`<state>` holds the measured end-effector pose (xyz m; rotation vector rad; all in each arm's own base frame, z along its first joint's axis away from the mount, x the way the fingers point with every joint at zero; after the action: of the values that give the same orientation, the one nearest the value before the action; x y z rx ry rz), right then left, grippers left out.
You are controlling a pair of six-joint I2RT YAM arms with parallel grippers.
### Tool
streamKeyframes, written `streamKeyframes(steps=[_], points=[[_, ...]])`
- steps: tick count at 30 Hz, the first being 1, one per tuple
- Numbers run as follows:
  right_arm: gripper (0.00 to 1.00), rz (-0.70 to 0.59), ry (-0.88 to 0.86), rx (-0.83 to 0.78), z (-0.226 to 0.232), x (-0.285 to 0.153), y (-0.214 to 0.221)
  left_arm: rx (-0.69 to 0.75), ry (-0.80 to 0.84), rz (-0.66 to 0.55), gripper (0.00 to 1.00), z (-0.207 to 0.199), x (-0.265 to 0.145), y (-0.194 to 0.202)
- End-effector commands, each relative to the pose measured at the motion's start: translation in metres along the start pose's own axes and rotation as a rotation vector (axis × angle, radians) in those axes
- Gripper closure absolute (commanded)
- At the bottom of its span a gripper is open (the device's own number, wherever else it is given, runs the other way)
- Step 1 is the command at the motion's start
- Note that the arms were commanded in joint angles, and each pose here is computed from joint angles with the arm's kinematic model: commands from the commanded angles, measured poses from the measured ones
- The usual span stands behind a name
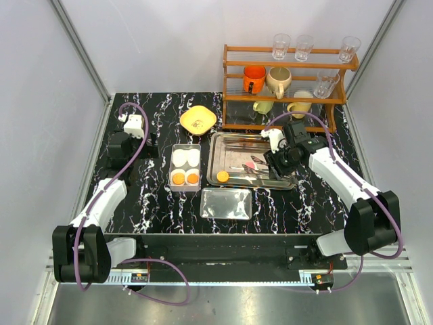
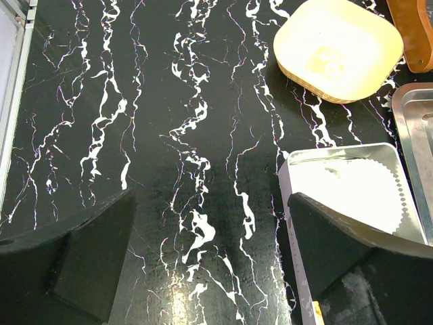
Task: Pack the cookies
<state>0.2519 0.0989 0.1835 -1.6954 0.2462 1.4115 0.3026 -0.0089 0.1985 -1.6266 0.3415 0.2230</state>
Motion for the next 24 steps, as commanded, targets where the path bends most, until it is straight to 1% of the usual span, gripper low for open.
streamKeyframes(steps=[1,9,24], points=[[0.51,-0.047,0.005,-0.019,-0.002,-0.004,-0.003,0.005,0.016,-0.069,0.01,-0.001,-0.003,-0.014],[0.52,-0.027,-0.036,0.004,-0.002,0.001,0.001,0.006,0.016,-0.069,0.01,-0.001,-0.003,-0.013],[0.52,0.022,-0.089,0.049,-0.006,0.011,0.009,0.009,0.011,-0.072,0.01,0.000,-0.003,-0.013]])
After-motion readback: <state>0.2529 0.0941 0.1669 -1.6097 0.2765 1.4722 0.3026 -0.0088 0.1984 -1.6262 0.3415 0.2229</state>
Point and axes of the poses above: each gripper's point midway between its finger pads, its own x axis out along the fingers, its own z axis along the line the jaws close on, y = z × x, the point moved 8 cm from there along -x, back along the fingers, and after that the axes turned 6 degrees about -x, right-handed, at the moved point
